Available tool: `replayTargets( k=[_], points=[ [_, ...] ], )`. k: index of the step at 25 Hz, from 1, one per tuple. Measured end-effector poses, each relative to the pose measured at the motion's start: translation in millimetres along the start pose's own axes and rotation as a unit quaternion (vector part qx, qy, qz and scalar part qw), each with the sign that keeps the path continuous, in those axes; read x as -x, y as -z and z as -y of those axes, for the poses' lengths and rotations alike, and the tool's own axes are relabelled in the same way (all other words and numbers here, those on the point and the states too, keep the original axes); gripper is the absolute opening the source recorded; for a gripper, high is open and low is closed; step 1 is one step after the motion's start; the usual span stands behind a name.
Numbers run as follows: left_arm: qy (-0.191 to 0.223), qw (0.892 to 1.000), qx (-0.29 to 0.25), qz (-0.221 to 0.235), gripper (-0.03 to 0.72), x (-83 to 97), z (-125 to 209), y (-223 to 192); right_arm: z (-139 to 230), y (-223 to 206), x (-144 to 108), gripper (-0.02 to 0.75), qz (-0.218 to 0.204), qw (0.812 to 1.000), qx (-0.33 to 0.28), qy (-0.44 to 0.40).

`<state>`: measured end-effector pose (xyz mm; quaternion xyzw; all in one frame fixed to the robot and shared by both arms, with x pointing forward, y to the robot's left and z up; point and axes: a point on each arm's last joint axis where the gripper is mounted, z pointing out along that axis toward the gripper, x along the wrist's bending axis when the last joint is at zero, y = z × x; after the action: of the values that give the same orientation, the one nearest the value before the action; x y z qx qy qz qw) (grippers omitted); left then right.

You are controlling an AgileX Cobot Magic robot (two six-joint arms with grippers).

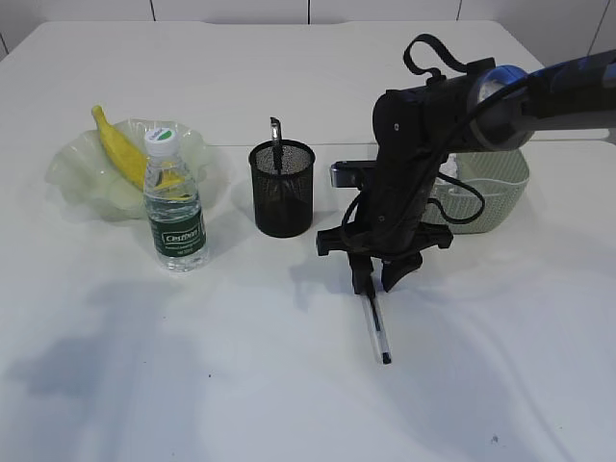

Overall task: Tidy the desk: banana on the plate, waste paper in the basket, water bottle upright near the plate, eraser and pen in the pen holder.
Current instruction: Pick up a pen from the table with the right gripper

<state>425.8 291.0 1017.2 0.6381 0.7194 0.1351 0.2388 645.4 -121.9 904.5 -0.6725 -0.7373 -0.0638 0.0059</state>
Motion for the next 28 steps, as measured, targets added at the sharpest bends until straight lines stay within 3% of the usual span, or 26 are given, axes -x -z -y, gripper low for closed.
replayTargets(
  k=[28],
  points=[
    [0.0, 1.0, 0.021, 0.0, 0.368, 0.0, -3.8, 0.1, 2.7, -0.6, -6.6, 0.305, 0.017, 1.0, 0.003, -0.002]
  ],
)
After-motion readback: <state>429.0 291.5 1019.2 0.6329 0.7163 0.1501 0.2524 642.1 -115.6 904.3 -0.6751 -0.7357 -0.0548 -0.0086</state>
